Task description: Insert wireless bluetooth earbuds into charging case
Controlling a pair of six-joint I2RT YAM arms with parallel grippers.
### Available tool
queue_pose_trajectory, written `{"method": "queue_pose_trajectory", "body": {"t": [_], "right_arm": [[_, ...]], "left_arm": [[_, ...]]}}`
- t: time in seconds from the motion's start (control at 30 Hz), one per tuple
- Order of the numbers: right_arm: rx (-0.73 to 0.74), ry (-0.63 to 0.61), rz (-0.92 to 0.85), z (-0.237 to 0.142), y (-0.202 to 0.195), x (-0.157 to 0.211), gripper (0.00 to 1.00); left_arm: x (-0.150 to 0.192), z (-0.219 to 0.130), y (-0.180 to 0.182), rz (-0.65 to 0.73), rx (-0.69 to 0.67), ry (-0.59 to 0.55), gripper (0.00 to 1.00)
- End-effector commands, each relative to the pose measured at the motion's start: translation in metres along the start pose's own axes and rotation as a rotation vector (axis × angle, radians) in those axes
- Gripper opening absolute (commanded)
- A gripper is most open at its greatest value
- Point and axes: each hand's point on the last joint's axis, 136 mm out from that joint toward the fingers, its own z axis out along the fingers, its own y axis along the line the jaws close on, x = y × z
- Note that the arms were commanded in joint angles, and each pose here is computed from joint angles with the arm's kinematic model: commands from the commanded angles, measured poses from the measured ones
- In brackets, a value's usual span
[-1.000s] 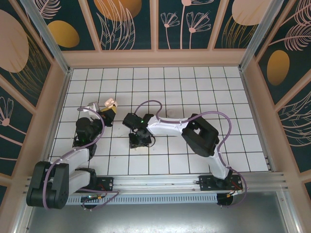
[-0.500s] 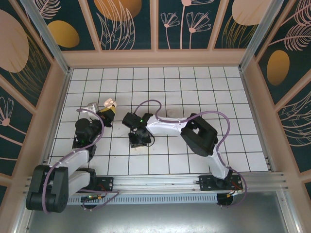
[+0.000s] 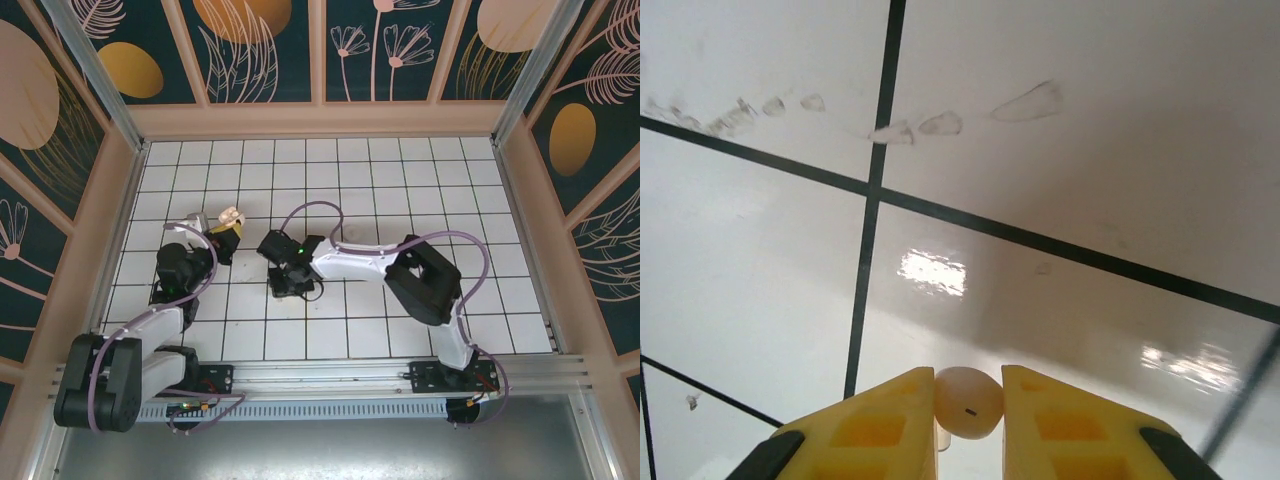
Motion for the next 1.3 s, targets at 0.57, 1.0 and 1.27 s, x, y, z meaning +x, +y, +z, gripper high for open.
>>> {"method": "queue_pose_trajectory", "body": {"t": [0.57,1.0,1.27], "right_arm": [[-0.152,-0.749,-0.125,-0.201,-0.016,-0.084,0.18],[-0.291,-0.901,-0.391,-0.239,0.031,-0.087,0.18],[-0.287,-0.888,-0.457,-0.222,0.044,-0.087,0.18]], "left_arm": [[0.015,0.003,-0.109,0.332,0.47,0.012,0.14],[0.036,0.003,-0.142,0.481,0.618,0.054,0.14],[0.037,0.005,-0.145,0.49,0.619,0.058,0.14]]}}
